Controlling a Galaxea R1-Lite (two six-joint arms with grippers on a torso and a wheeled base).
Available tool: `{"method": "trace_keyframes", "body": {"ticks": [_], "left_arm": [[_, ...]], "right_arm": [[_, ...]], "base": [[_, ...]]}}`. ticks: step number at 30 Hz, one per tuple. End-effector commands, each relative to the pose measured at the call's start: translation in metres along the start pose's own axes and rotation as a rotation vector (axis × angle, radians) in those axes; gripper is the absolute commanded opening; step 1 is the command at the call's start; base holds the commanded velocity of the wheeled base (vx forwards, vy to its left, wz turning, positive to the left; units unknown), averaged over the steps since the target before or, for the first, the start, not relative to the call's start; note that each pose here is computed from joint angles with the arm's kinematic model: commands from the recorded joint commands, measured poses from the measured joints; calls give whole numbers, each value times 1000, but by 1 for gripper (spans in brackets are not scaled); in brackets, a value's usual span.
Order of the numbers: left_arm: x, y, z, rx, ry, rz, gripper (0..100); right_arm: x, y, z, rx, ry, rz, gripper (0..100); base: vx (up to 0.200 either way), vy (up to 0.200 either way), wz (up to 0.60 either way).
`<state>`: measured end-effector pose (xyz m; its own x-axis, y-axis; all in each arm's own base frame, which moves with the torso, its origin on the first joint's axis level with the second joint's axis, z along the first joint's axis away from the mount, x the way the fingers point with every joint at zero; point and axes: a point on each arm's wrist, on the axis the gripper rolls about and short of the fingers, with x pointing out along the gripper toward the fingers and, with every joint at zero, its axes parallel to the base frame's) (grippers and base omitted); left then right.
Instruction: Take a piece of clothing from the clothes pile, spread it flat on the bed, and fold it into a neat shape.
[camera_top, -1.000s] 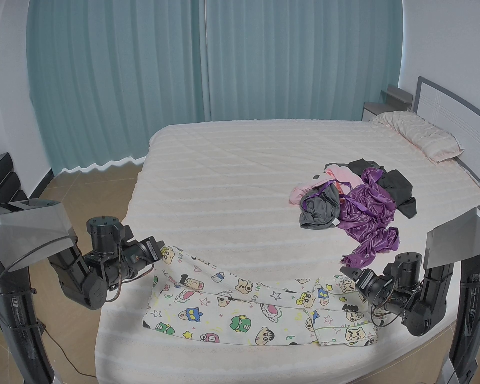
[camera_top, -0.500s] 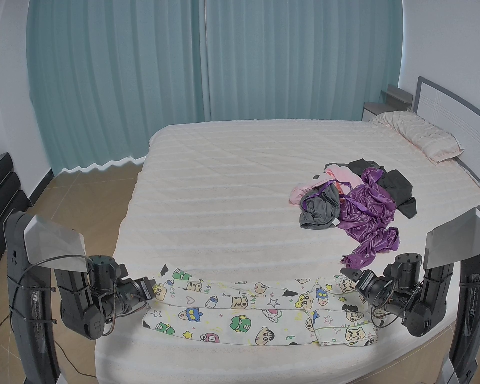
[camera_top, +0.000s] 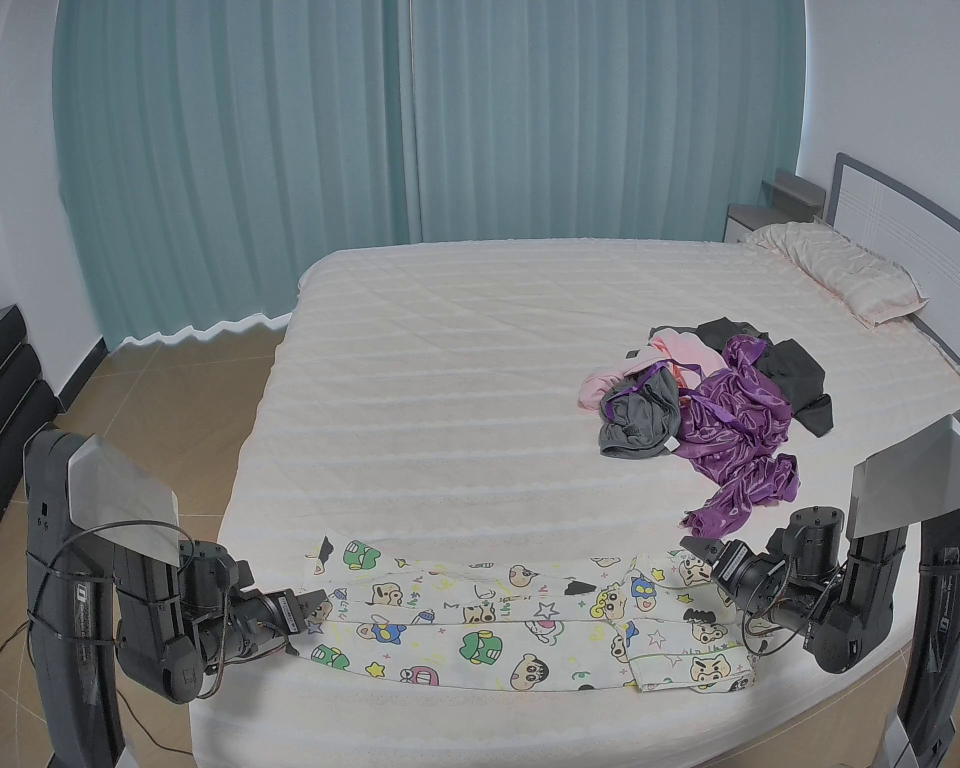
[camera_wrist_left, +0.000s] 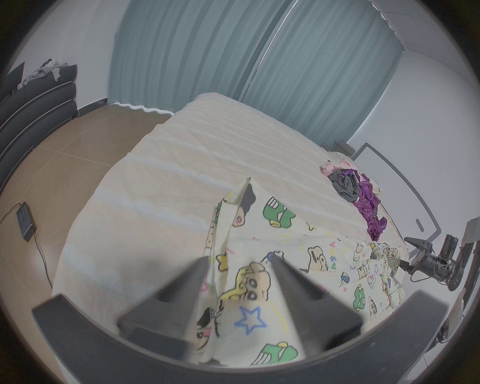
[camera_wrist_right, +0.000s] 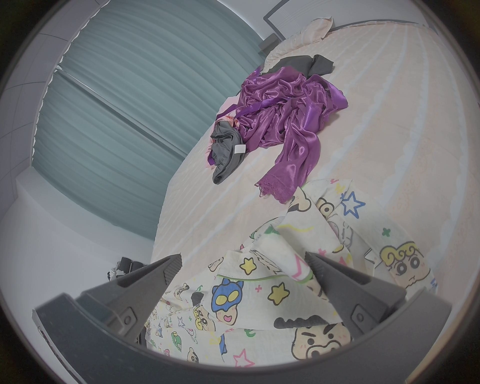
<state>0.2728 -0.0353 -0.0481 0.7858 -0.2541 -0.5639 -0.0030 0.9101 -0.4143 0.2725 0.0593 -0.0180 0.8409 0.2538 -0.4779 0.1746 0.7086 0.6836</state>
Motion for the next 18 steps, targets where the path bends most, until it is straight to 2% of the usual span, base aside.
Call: {"method": "trace_keyframes", "body": {"ticks": [1,6,11,14,16,18], "left_arm": [[-8,2,-2,-9,14,13,100],[-22,-2,10,-19,-36,-1,100],[-14,-8,17,-16,-61,-27,100],[1,-14,16,-7,-25,-34,100],[20,-23,19,-17,49,-26,100],[28,-29,20,-25,79,-27,100]], "right_arm": [[0,1,1,-1,-8,11,100],[0,1,0,-2,-7,12,100],[-1,1,0,-2,-7,12,100],[-1,1,0,-3,-7,12,100],[-1,1,0,-3,-6,10,100],[-1,1,0,-3,-7,9,100]], "base": [[0,0,0],[0,0,0],[0,0,0],[0,0,0],[0,0,0],[0,0,0]]}}
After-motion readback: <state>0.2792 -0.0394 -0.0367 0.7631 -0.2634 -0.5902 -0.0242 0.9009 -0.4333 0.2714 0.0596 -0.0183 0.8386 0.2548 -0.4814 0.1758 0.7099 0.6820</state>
